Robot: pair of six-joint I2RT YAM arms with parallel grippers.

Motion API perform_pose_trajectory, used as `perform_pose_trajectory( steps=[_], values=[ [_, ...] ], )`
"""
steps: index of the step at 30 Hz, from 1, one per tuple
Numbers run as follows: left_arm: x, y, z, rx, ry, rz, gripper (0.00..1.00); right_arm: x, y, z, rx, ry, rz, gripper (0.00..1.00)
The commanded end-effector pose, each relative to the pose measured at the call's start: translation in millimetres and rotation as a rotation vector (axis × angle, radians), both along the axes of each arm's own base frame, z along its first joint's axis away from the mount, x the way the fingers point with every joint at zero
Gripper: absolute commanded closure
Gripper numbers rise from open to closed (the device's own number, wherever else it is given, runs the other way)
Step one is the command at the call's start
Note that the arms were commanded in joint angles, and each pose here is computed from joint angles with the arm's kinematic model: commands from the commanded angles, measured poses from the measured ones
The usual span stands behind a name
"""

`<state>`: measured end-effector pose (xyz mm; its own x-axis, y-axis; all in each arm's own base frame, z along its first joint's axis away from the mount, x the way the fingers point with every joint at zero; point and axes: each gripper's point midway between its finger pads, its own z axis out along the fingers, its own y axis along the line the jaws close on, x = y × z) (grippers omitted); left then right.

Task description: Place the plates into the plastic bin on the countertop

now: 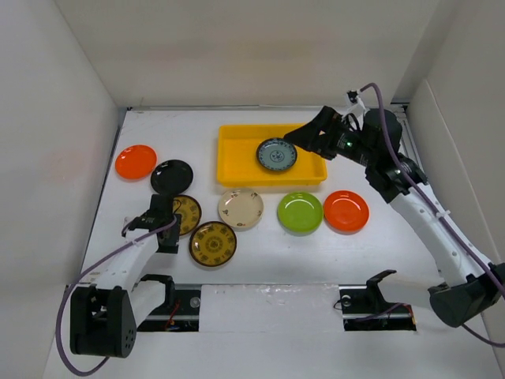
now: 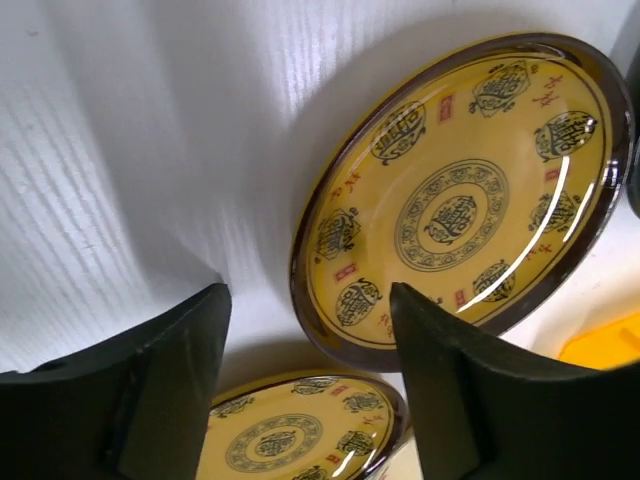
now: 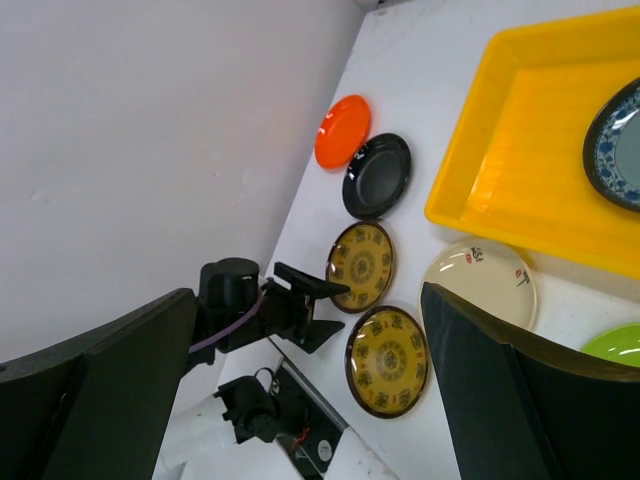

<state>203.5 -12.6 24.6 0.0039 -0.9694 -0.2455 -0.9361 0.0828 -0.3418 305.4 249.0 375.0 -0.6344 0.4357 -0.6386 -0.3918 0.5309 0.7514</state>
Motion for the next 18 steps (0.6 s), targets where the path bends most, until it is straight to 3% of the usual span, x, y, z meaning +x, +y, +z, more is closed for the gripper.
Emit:
perform_pose_trajectory(
  steps=[1,2,3,10,11,12,18],
  values=[
    [-1.3,9.7,-7.3,0.022,0.001,0.090,0.40,-10.6,-8.8,15.0,0.022,-0.058,0.036,0.00],
    [-3.6,9.9,-11.7,0.025,0.025,0.090,0.45,-14.9,-9.1,18.8,0.027,-0.068,0.046,0.00],
    [-7.7,10.3,-15.5,0.027,0.038,0.090,0.57,-20.5,-11.5,29.6,0.038,-0.094,0.046,0.00],
    [-13.2,12.7,-21.2,0.039,0.074,0.103,0.83,-39.4,-13.2,49.5,0.062,-0.146,0.075,0.00],
    [-12.2,12.6,-19.6,0.038,0.065,0.103,0.94,-41.1,-12.4,49.6,0.063,-0.146,0.086,0.00],
    [-11.2,12.6,-18.0,0.037,0.056,0.104,0.99,-41.1,-12.3,49.6,0.063,-0.146,0.086,0.00],
    [3.6,10.6,24.2,0.036,-0.035,0.063,1.00,-45.8,-19.2,59.7,0.068,-0.163,0.068,0.00]
  ],
)
